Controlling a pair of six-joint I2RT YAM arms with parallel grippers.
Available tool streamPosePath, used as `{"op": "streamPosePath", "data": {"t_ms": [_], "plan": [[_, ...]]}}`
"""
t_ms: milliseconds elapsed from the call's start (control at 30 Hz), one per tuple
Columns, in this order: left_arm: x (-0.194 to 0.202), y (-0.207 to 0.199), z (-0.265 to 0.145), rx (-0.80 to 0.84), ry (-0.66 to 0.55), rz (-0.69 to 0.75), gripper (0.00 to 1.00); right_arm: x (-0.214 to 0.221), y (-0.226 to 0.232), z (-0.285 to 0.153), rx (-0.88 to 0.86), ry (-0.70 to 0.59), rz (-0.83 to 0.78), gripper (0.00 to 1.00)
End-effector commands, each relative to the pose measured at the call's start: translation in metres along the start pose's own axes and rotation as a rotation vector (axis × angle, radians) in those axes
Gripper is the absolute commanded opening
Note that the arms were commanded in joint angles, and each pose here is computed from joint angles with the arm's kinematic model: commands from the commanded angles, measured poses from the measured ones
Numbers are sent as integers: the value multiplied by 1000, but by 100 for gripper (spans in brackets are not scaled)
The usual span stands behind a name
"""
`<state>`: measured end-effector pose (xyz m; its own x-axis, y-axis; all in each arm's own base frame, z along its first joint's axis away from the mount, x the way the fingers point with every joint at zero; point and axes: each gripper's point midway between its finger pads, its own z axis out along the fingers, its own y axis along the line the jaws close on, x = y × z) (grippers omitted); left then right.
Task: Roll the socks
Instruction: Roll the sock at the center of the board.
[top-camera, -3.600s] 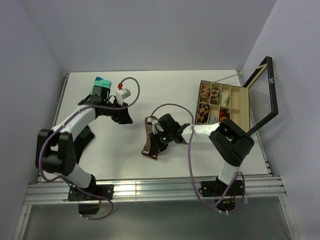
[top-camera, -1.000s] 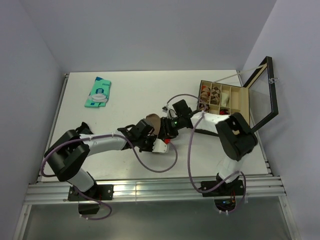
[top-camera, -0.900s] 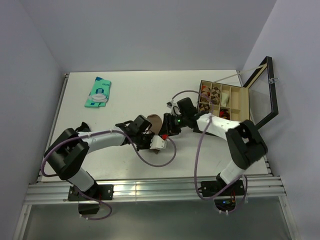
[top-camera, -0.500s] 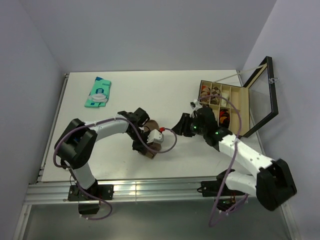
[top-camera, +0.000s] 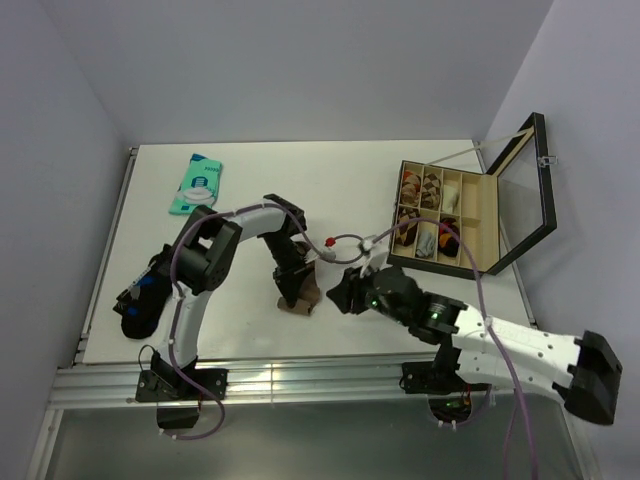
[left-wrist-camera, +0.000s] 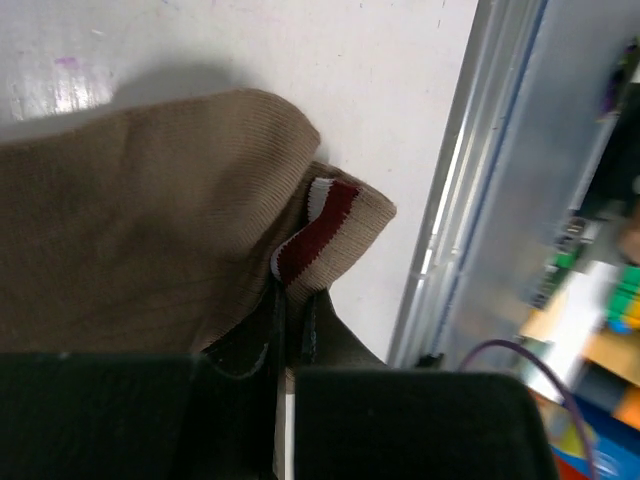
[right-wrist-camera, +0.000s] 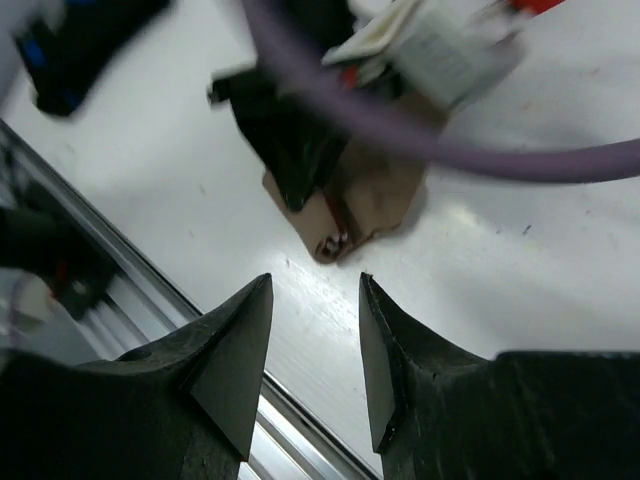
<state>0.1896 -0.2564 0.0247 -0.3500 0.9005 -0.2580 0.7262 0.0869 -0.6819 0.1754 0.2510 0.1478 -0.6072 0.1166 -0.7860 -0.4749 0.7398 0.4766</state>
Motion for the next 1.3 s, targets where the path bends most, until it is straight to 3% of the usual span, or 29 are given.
{"op": "streamPosePath", "data": {"t_ms": [0, 200, 433, 867, 1267], "plan": [[0, 4, 9, 68, 37, -110, 2, -4, 8, 13, 86, -41, -167, 47], [5, 19, 17, 91, 91, -244, 2, 28, 37, 41, 120, 71, -460, 51], [24, 31, 21, 54, 167, -299, 2, 45, 59, 66, 31, 168, -638, 55], [59, 29, 25, 51, 275, -277, 5, 98, 56, 95, 12, 384, -830, 57], [65, 27, 25, 57, 290, -265, 6, 113, 61, 106, 40, 383, -893, 57]]}}
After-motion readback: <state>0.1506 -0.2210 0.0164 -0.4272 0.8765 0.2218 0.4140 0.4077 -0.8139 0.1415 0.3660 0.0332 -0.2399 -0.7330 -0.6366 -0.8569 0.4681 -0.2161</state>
